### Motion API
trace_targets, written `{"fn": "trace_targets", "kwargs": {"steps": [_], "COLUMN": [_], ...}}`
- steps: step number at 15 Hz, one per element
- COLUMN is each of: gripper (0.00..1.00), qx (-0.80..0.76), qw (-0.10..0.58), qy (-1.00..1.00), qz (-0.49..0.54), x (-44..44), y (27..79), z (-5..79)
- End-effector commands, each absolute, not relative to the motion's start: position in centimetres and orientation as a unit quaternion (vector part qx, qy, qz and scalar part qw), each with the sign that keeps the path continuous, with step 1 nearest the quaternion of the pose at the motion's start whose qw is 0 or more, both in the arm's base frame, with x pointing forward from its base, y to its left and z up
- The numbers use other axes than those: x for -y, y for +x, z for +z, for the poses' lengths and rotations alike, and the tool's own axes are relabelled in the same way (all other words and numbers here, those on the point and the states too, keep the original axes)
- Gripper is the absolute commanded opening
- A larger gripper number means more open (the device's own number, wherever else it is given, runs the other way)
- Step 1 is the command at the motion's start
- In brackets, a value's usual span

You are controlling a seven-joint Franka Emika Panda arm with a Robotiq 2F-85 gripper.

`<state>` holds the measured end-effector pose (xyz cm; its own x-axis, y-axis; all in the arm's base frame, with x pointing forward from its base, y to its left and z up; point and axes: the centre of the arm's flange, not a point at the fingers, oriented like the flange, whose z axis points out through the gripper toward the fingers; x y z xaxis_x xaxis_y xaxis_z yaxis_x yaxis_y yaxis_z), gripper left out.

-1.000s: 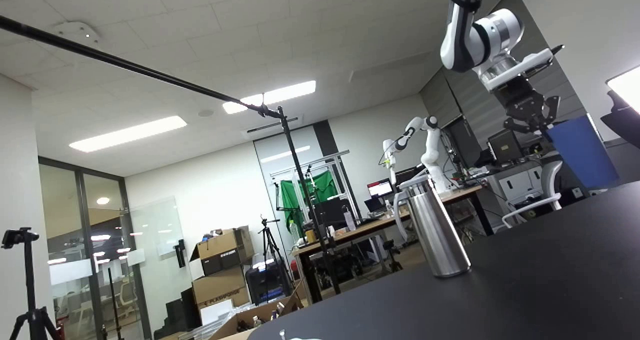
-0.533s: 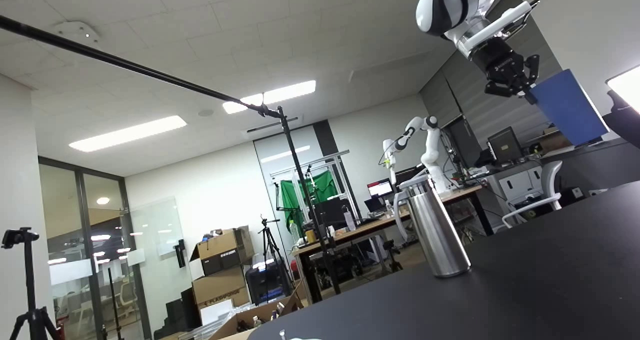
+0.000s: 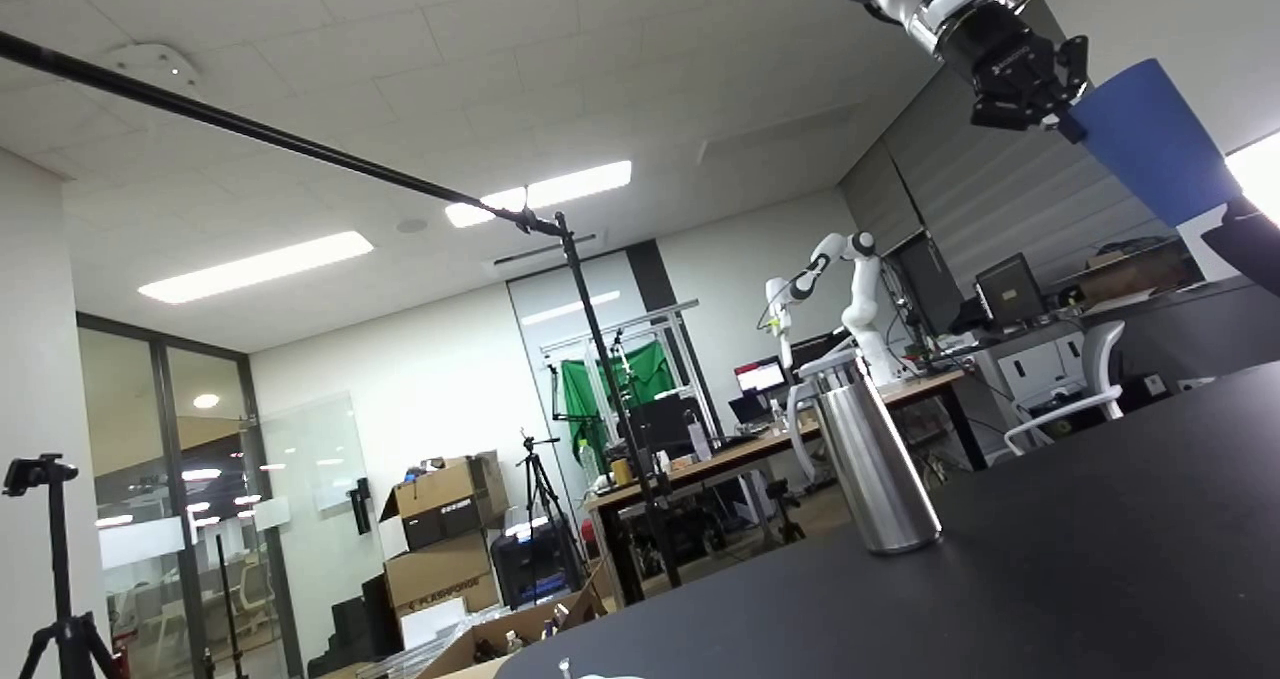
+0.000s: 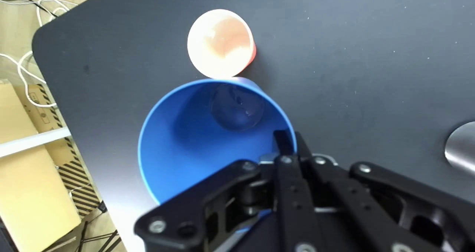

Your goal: Put the white cup into the orange cup then the blue cup into the white cup

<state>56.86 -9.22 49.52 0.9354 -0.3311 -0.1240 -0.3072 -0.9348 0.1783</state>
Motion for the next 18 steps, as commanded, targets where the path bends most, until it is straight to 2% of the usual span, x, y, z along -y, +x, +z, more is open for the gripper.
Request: {"fn": "trace_targets", "kwargs": {"steps": [1, 7, 18], "gripper": [0.01, 0.01, 0.01], "qx": [0.172, 0.189, 0.195], "qw": [0.078, 0.059, 0.058], "qy": [0.979, 0.976, 0.973], "qz": [-0.081, -0.087, -0.112], "x": [10.1, 11.8, 12.6], "y": [52.6, 50.4, 49.5], "z": [49.9, 47.0, 41.8]}}
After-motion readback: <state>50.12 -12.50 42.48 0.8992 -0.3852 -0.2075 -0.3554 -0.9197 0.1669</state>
